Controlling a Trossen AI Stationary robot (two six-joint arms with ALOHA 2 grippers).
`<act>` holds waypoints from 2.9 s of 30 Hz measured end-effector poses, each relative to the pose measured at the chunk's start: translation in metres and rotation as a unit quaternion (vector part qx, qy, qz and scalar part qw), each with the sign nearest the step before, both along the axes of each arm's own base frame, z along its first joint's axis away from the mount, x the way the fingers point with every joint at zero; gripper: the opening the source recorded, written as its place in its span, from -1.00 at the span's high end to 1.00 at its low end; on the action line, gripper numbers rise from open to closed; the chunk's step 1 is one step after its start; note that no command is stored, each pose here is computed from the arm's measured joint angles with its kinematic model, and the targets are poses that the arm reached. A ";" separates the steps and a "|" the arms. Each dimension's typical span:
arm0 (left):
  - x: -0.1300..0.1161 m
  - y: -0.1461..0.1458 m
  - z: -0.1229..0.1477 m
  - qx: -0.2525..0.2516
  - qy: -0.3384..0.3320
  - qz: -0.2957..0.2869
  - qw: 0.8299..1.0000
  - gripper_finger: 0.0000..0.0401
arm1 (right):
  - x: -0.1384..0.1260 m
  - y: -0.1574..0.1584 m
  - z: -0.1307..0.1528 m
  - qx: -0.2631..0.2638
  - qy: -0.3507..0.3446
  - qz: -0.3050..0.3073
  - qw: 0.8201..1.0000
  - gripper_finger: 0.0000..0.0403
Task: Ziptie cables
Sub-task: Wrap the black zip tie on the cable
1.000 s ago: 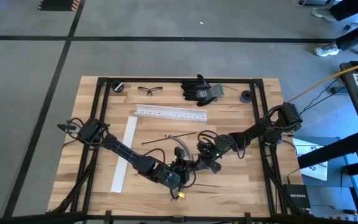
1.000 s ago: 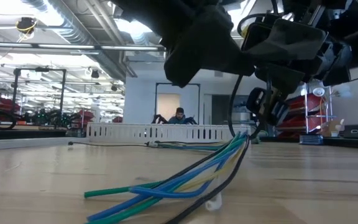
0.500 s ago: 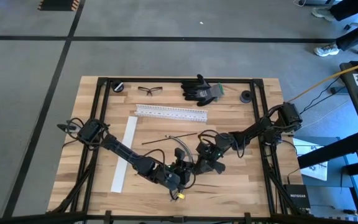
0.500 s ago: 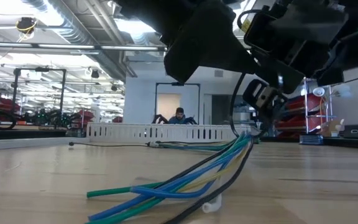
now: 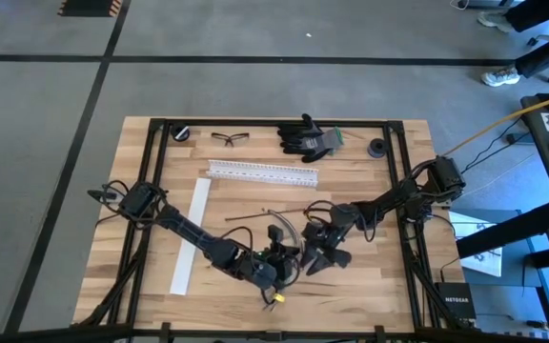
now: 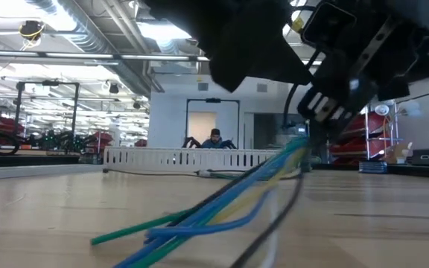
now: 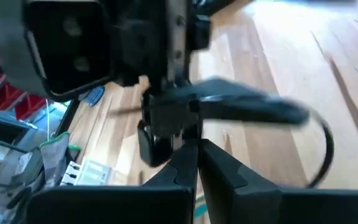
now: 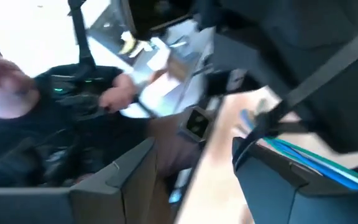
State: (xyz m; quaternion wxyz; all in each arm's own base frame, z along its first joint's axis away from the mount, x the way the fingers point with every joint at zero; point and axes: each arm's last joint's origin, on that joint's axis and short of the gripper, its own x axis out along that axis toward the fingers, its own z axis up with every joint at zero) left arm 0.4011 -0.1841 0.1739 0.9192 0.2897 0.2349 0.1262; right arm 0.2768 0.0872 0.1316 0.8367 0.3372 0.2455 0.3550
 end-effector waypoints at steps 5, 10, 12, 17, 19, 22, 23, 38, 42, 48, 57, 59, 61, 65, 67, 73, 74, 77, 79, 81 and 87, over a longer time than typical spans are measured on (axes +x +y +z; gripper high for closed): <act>0.002 -0.001 0.004 -0.025 -0.030 0.006 0.999 1.00 | 0.001 -0.009 -0.011 -0.090 -0.015 -0.044 0.995 0.03; 0.001 -0.002 0.004 -0.030 -0.032 0.007 0.999 1.00 | 0.003 -0.013 -0.016 -0.147 -0.008 -0.126 0.981 0.03; 0.002 -0.002 0.004 -0.030 -0.033 0.007 0.999 1.00 | 0.004 -0.019 -0.017 -0.156 -0.008 -0.129 0.979 0.03; 0.000 -0.003 0.003 -0.024 -0.025 0.004 0.999 1.00 | 0.002 -0.033 -0.017 -0.156 0.024 -0.116 0.981 0.03; 0.000 -0.002 0.001 -0.022 -0.016 0.005 1.000 1.00 | -0.001 -0.037 -0.012 -0.162 0.030 -0.110 0.980 0.03; -0.001 -0.002 0.001 -0.025 -0.014 0.006 1.000 1.00 | -0.007 -0.038 0.000 -0.168 0.027 -0.095 0.981 0.03; -0.001 -0.002 0.001 -0.025 -0.015 0.006 1.000 1.00 | -0.008 -0.038 0.005 -0.174 0.020 -0.094 0.980 0.03; 0.000 -0.001 0.001 -0.032 -0.017 0.010 0.999 1.00 | -0.032 -0.041 0.044 -0.204 0.006 -0.102 0.974 0.03; 0.000 0.000 0.001 -0.032 -0.018 0.011 0.999 1.00 | -0.032 -0.033 0.044 -0.204 -0.007 -0.090 0.975 0.03; 0.000 0.000 0.001 -0.035 -0.020 0.012 0.999 1.00 | -0.025 -0.024 0.041 -0.210 -0.040 -0.108 0.971 0.03; 0.000 0.000 0.001 -0.035 -0.020 0.012 0.999 1.00 | -0.020 -0.023 0.042 -0.198 -0.066 -0.108 0.972 0.19; 0.000 0.000 0.001 -0.034 -0.019 0.012 0.999 1.00 | -0.020 -0.023 0.042 -0.197 -0.068 -0.105 0.972 0.26; 0.001 0.001 0.001 -0.034 -0.018 0.013 0.999 1.00 | -0.020 -0.023 0.042 -0.195 -0.064 -0.105 0.973 0.33; 0.001 0.001 0.001 -0.037 -0.021 0.014 0.999 1.00 | -0.021 -0.018 0.043 -0.191 -0.073 -0.102 0.974 0.42; 0.001 0.001 0.001 -0.037 -0.020 0.014 0.999 1.00 | -0.021 -0.016 0.045 -0.189 -0.079 -0.102 0.974 0.46; 0.001 0.002 0.001 -0.038 -0.021 0.016 0.999 1.00 | -0.021 -0.017 0.044 -0.195 -0.073 -0.113 0.971 0.53; 0.002 0.003 0.001 -0.040 -0.022 0.018 0.999 1.00 | -0.021 -0.017 0.044 -0.197 -0.073 -0.116 0.971 0.53; 0.002 0.003 0.001 -0.042 -0.024 0.020 0.999 1.00 | -0.020 -0.017 0.044 -0.198 -0.073 -0.120 0.970 0.55; 0.002 0.004 0.001 -0.042 -0.023 0.020 0.999 1.00 | -0.020 -0.017 0.044 -0.198 -0.073 -0.120 0.970 0.56; 0.003 0.005 0.001 -0.042 -0.024 0.021 0.999 1.00 | -0.020 -0.017 0.044 -0.200 -0.073 -0.122 0.969 0.57; 0.006 0.010 0.000 -0.055 -0.013 0.001 0.998 1.00 | -0.020 -0.017 0.044 -0.203 -0.074 -0.122 0.969 0.57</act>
